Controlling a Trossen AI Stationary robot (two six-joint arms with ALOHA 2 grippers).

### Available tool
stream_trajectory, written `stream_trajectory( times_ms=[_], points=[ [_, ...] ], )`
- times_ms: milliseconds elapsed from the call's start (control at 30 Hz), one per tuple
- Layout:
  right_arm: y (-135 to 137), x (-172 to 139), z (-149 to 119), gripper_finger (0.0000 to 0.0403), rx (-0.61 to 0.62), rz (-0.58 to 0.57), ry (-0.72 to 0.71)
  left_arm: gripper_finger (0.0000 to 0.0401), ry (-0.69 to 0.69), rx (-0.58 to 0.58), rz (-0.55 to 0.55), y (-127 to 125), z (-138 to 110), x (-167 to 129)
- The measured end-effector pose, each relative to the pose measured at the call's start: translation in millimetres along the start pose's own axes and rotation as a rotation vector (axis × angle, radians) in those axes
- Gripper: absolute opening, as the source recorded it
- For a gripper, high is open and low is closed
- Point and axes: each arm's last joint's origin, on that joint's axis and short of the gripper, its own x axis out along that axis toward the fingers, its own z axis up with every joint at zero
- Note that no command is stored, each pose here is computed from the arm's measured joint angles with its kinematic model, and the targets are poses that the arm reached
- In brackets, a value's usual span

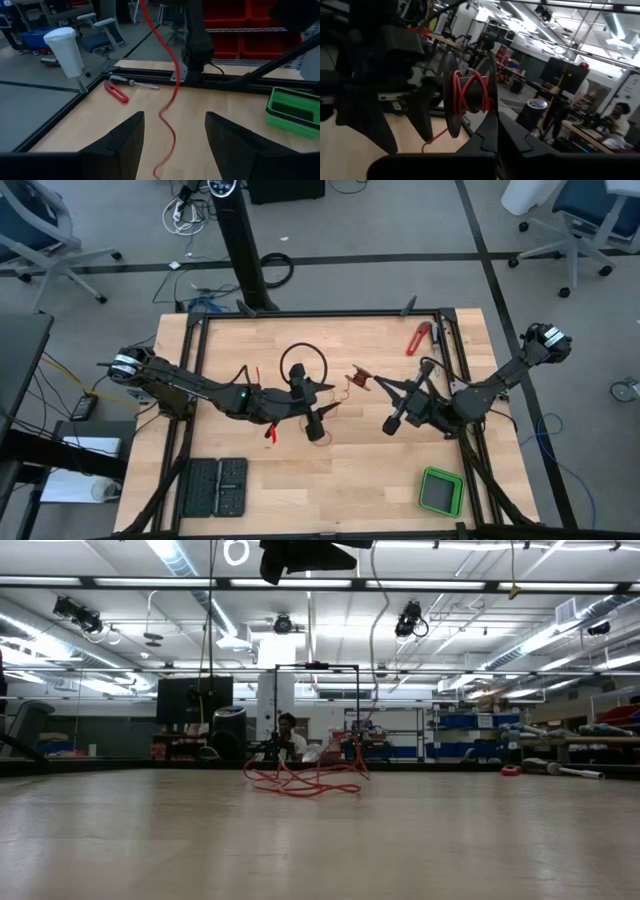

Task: Coil cords
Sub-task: Uncoil the red wire from the black spool

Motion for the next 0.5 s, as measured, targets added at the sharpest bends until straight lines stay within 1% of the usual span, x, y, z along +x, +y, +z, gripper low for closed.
stream_trajectory(
  times_ms=[167, 300, 500],
  points=[
    [7.2, 10.0, -6.3, 0.0000, 0.024, 0.023, -0.008, 0.0214, -0.005, -0.010, 0.009, 0.4, 0.5, 0.2],
    [10.2, 14.4, -8.3, 0.0000, 0.056, 0.061, -0.030, 0.0214, -0.009, -0.010, 0.062, 1.9, 0.3, 0.3],
    [11.1, 14.9, -8.2, 0.0000, 0.078, 0.080, -0.041, 0.0214, -0.012, -0.010, 0.092, 2.8, 0.4, 0.2]
  ],
)
